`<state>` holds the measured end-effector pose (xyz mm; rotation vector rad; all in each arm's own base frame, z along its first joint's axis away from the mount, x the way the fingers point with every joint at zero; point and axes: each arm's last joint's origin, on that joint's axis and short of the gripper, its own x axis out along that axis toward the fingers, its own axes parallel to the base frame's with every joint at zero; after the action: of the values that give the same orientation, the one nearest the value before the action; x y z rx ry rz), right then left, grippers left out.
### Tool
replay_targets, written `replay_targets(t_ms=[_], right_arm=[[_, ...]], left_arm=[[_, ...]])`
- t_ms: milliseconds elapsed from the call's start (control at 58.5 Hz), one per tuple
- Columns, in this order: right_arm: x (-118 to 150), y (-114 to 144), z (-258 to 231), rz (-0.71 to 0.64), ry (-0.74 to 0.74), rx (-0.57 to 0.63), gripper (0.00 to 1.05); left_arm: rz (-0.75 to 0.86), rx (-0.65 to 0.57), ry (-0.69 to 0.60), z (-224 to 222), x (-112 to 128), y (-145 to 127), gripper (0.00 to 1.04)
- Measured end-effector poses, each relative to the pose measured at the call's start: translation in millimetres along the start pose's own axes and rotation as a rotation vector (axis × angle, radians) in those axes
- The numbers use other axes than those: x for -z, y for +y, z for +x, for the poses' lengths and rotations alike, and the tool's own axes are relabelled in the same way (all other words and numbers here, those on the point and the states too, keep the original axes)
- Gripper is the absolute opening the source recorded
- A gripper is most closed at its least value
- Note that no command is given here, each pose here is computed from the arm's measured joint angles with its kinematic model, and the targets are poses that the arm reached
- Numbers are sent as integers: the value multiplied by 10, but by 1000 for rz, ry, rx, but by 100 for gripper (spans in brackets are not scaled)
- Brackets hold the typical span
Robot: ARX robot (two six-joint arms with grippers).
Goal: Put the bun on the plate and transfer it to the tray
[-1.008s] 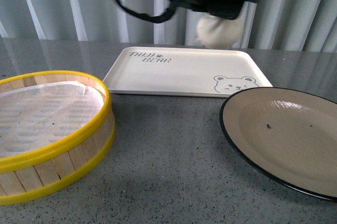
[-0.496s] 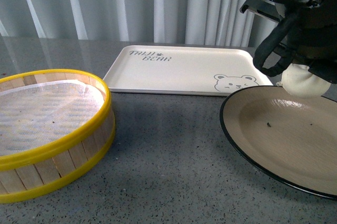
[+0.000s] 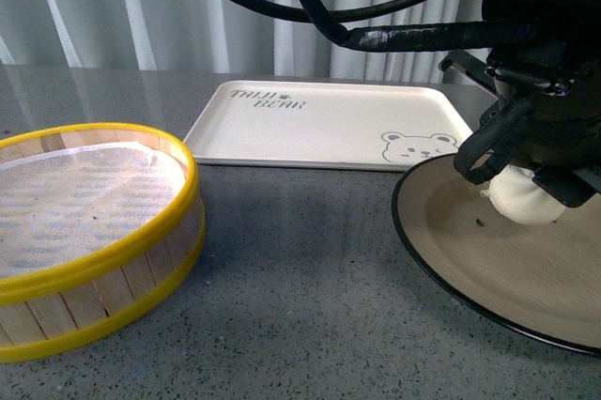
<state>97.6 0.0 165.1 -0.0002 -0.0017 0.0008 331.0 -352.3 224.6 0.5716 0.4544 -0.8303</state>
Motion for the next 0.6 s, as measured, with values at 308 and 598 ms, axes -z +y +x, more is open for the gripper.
replay_targets(t_ms=[308, 598], right_arm=[[0, 0, 0, 0, 0, 0, 96], [0, 0, 0, 0, 0, 0, 96]], left_arm=[[19, 9, 24, 50, 56, -85, 4], [9, 38, 29, 58, 53, -161, 4]])
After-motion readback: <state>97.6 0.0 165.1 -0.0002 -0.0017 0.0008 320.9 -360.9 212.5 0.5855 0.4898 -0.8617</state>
